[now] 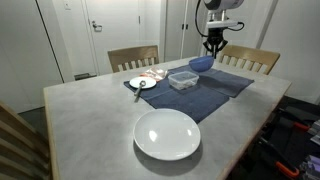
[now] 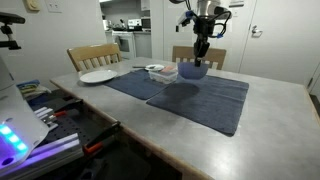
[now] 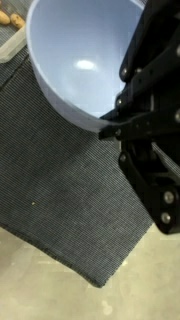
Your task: Pour the contents from the blue bowl into the white bowl then put the blue bowl on the table
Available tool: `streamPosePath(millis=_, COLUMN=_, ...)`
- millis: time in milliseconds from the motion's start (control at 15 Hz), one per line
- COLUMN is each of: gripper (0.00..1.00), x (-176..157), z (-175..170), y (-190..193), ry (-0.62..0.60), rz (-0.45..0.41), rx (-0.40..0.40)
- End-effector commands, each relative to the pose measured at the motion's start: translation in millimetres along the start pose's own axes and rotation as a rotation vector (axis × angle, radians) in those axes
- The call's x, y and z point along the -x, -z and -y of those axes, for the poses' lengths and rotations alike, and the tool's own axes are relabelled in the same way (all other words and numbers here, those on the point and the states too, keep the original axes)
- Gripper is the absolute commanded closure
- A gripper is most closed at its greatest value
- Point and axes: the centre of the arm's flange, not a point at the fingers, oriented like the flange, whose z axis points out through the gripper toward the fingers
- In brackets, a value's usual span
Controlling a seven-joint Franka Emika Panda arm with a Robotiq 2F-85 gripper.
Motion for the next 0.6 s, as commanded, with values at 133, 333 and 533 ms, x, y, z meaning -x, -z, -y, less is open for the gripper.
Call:
streamPosePath(millis=133, gripper=0.44, x=14, z=-6, y=-5, ry=0.002, rz=-0.005, rx=-0.005)
streamPosePath(millis=333, gripper=0.24, x=21, z=-7, y=11, ry=0.005, rz=-0.026, rx=0.003)
streamPosePath(millis=533, gripper=0.02, x=26, z=-7, y=36, ry=-0.006, rz=-0.055, rx=-0.009)
